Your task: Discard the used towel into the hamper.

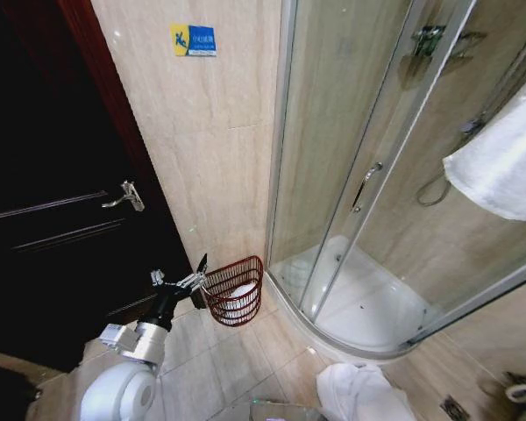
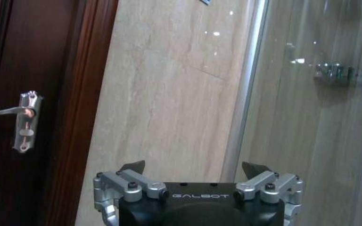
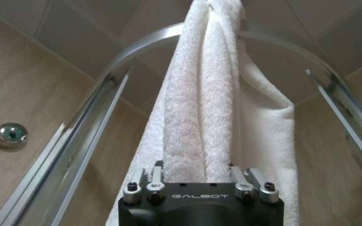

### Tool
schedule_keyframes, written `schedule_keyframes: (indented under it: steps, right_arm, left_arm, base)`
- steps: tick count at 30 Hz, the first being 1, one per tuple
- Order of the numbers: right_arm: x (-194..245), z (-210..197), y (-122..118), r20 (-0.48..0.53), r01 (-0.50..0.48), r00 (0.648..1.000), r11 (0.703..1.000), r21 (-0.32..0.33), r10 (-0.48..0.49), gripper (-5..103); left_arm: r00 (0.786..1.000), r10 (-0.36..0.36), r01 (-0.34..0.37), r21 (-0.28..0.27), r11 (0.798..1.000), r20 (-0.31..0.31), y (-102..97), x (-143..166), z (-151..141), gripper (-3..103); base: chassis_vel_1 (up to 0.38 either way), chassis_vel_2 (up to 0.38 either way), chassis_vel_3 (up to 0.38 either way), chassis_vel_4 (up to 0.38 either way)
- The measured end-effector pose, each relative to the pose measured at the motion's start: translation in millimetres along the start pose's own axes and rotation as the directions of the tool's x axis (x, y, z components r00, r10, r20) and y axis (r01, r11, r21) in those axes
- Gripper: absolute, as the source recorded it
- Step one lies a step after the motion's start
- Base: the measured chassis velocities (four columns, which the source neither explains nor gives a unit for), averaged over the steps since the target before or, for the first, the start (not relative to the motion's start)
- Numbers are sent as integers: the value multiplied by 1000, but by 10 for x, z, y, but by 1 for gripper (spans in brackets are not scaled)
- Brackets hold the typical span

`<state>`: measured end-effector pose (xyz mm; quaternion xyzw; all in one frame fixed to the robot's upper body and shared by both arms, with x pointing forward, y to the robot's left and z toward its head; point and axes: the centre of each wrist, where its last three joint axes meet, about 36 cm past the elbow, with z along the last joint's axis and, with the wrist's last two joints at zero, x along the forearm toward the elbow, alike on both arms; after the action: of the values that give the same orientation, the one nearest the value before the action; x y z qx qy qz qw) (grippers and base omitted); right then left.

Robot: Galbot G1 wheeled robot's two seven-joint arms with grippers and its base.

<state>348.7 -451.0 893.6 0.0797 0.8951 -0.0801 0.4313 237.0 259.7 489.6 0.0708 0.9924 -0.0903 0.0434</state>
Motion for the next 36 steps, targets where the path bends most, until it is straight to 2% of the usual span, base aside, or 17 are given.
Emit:
schedule_keyframes:
  steps: [3, 6, 7, 10, 12, 18, 22, 29, 32, 36]
  right_arm:
    - [26, 7, -7, -8, 5, 1000, 1000, 5, -5, 41]
    - [66, 32, 6, -23, 15, 1000, 1000, 9, -15, 25]
    - [66, 32, 6, -23, 15, 1000, 1000, 9, -15, 25]
    - [107, -59, 10, -26, 27, 999, 1000, 11, -27, 10]
    - [120, -106, -9, -23, 29, 999, 999, 19, -29, 7]
    - [182, -166, -58, 6, 52, 999, 998, 35, -53, 5]
    - [272, -139, -166, 21, 56, 998, 996, 70, -58, 5]
    - [695, -22, -328, -5, 67, 998, 990, 120, -66, 5]
    - [833, 26, -318, -17, 69, 998, 990, 121, -67, 5]
    - [1111, 80, -175, 16, 48, 999, 994, 98, -50, 5]
  left_arm:
    - [1000, 0, 0, 0, 1000, 0, 0, 0, 0, 100]
    - [1000, 0, 0, 0, 1000, 0, 0, 0, 0, 100]
    - [1000, 0, 0, 0, 1000, 0, 0, 0, 0, 100]
    - [1000, 0, 0, 0, 1000, 0, 0, 0, 0, 100]
    - [1000, 0, 0, 0, 1000, 0, 0, 0, 0, 100]
    - [1000, 0, 0, 0, 1000, 0, 0, 0, 0, 100]
    - [1000, 0, 0, 0, 1000, 0, 0, 0, 0, 100]
    - [1000, 0, 0, 0, 1000, 0, 0, 0, 0, 100]
    - [1000, 0, 0, 0, 1000, 0, 0, 0, 0, 100]
    - [1000, 0, 0, 0, 1000, 0, 0, 0, 0, 100]
  base:
    - [0, 0, 0, 0]
    - [0, 0, 0, 0]
    - [0, 0, 0, 0]
    - [0, 0, 0, 0]
    - [0, 0, 0, 0]
    - [0, 0, 0, 0]
    - [0, 0, 0, 0]
    - [0, 0, 0, 0]
    - [0, 0, 0, 0]
    - [0, 0, 0, 0]
